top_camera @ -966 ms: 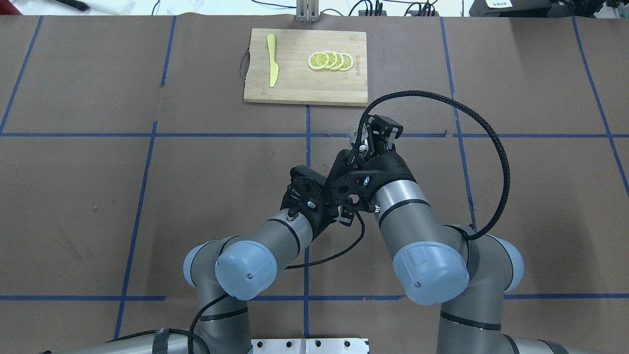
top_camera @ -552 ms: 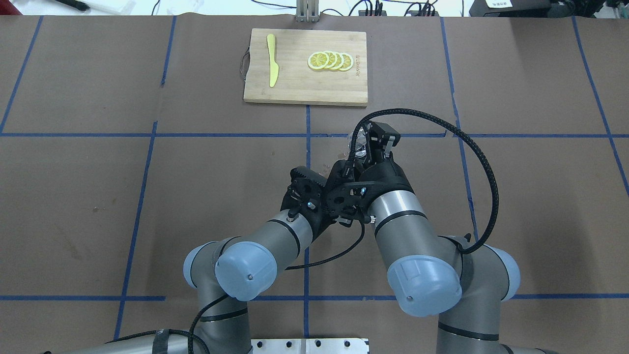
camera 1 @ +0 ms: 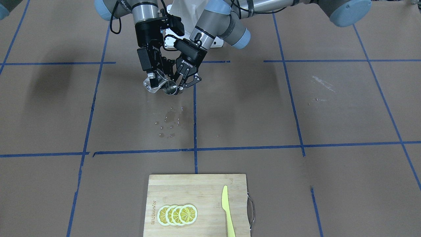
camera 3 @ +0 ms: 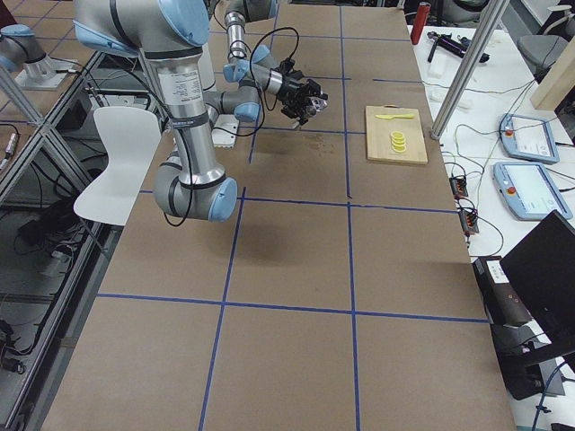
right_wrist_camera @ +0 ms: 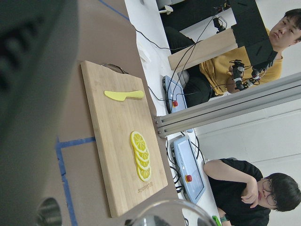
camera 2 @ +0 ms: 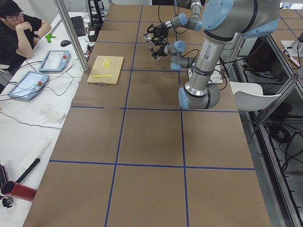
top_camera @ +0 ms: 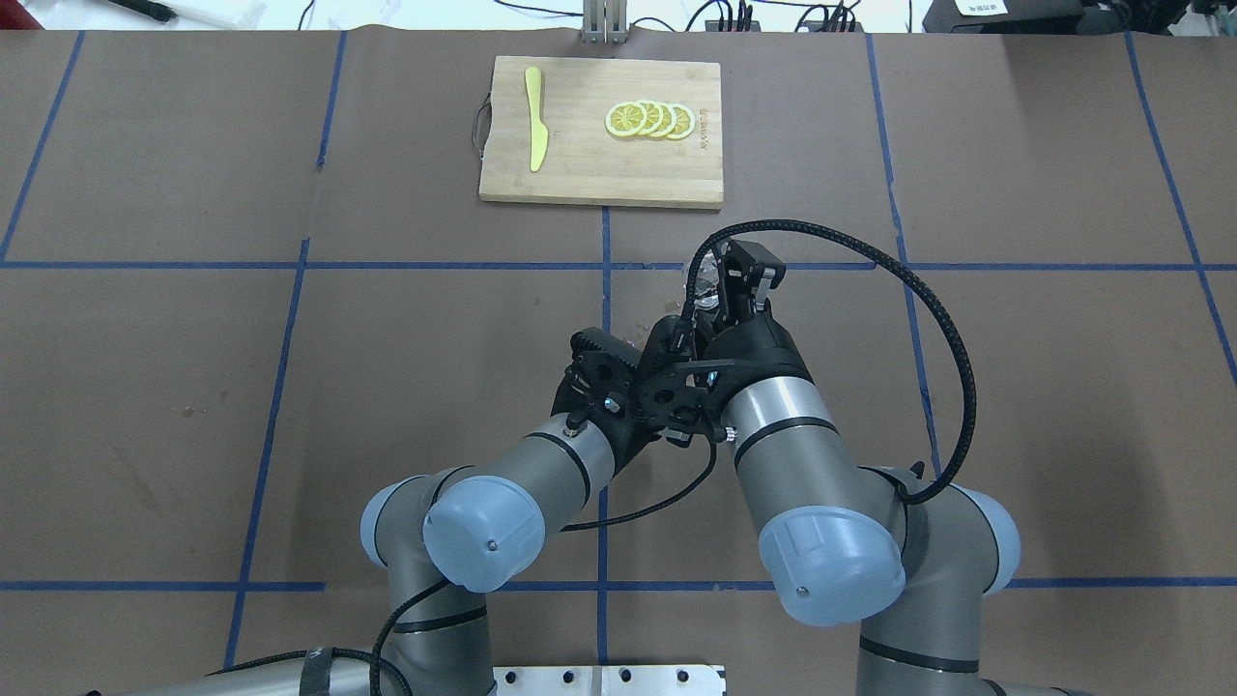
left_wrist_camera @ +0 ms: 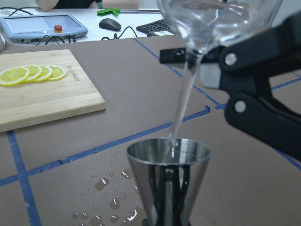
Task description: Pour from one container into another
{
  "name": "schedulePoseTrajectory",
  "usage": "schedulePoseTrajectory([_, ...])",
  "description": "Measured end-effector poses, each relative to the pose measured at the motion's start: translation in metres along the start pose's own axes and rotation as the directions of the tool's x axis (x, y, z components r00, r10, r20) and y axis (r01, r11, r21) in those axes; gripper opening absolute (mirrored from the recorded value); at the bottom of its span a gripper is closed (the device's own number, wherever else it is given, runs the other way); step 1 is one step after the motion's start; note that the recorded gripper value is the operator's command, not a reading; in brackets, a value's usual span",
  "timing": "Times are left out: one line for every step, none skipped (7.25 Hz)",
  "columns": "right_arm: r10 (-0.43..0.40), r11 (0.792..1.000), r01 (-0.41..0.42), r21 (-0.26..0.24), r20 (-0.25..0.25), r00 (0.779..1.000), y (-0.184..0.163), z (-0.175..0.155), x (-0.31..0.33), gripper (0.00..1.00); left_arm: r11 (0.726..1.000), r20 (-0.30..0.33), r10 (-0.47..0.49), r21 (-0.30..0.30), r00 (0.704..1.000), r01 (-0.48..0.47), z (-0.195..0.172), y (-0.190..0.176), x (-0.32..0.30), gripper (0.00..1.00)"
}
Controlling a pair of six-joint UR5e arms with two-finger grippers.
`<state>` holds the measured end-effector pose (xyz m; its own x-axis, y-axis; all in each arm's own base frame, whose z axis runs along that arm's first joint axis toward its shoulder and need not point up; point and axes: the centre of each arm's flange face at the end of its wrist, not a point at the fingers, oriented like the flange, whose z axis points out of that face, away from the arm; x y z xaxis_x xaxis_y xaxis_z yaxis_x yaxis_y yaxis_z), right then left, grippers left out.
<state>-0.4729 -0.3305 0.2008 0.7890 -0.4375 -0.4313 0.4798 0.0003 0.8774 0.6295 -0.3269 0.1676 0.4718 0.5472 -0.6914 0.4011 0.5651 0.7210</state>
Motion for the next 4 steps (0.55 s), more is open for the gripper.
schedulePoseTrajectory([0.013,1.000,-0.013,0.006,0.001,1.000,-0.0019,-0.0014,0.0018,0.00,1.000,0.000,0.000,0.000,1.000,0.000,0.0000,0.0000,0.0000,0.00])
schedulePoseTrajectory([0.023,1.000,-0.024,0.011,0.002,1.000,-0.0035,-0.0025,0.0030,0.00,1.000,0.000,-0.001,0.000,1.000,0.001,0.0000,0.0000,0.0000,0.00])
schedulePoseTrajectory([0.029,0.999,-0.029,0.013,0.003,1.000,-0.0040,-0.0029,0.0036,0.00,1.000,0.000,-0.001,0.000,1.000,0.001,0.0000,0.0000,0.0000,0.00])
schedulePoseTrajectory([0.032,0.999,-0.032,0.014,0.002,0.999,-0.0041,-0.0030,0.0038,0.00,1.000,0.001,-0.002,0.001,1.000,0.002,0.0000,0.0000,-0.0001,0.00])
